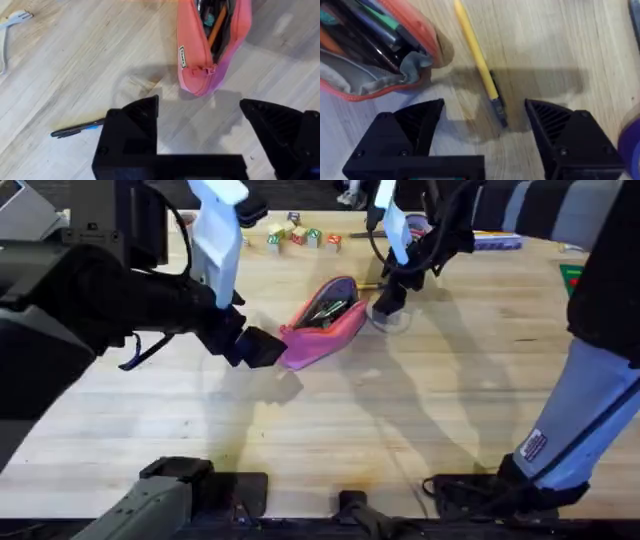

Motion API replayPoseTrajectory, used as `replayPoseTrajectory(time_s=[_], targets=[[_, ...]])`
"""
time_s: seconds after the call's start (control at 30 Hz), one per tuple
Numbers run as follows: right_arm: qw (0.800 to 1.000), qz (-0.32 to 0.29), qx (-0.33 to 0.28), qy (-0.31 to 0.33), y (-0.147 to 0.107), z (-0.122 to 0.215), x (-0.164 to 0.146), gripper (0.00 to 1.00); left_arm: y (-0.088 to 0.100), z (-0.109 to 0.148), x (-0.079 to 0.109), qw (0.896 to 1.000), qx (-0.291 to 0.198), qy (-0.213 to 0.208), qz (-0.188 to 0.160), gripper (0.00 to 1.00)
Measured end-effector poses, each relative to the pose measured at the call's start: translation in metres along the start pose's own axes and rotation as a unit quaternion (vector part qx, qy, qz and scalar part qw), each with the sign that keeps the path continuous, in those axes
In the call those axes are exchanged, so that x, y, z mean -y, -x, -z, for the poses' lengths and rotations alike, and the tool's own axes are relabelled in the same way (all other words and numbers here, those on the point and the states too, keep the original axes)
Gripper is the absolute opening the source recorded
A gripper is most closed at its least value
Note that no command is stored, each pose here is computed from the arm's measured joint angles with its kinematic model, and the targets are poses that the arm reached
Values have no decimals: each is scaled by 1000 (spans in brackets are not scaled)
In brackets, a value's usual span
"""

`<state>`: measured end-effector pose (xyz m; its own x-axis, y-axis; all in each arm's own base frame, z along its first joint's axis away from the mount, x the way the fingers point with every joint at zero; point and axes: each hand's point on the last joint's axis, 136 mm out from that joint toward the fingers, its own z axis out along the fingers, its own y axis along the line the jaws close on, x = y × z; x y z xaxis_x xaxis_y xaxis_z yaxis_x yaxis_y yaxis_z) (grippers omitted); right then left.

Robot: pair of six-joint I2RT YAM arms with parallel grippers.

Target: Unzip the bag, pick up the pens from the table one at a time and place them inside, then zip the bag closed.

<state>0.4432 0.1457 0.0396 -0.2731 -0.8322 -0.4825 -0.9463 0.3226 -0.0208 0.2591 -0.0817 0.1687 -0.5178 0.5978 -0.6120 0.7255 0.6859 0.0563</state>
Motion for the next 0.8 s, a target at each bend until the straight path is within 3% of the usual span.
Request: replayPoseTrajectory(time_s=[0.17, 0.33, 0.53, 0.7, 0.8], targets=[[1000, 0, 0, 0, 0, 0, 0, 992, 0, 0, 0, 1000, 0, 0, 0, 993], [1000, 4, 3, -4, 3, -1, 1, 824, 0, 0, 0, 1000, 0, 0, 0, 993], [1000, 6, 5, -5, 5, -2, 1, 487, 0, 0, 0, 1000, 0, 0, 0, 993], [1000, 10, 8, -11, 7, -2, 4, 43, 0, 0, 0, 1000, 0, 0, 0, 993], [1000, 10, 8, -11, 7, -2, 4, 43, 0, 0, 0, 1000, 0, 0, 0, 993]])
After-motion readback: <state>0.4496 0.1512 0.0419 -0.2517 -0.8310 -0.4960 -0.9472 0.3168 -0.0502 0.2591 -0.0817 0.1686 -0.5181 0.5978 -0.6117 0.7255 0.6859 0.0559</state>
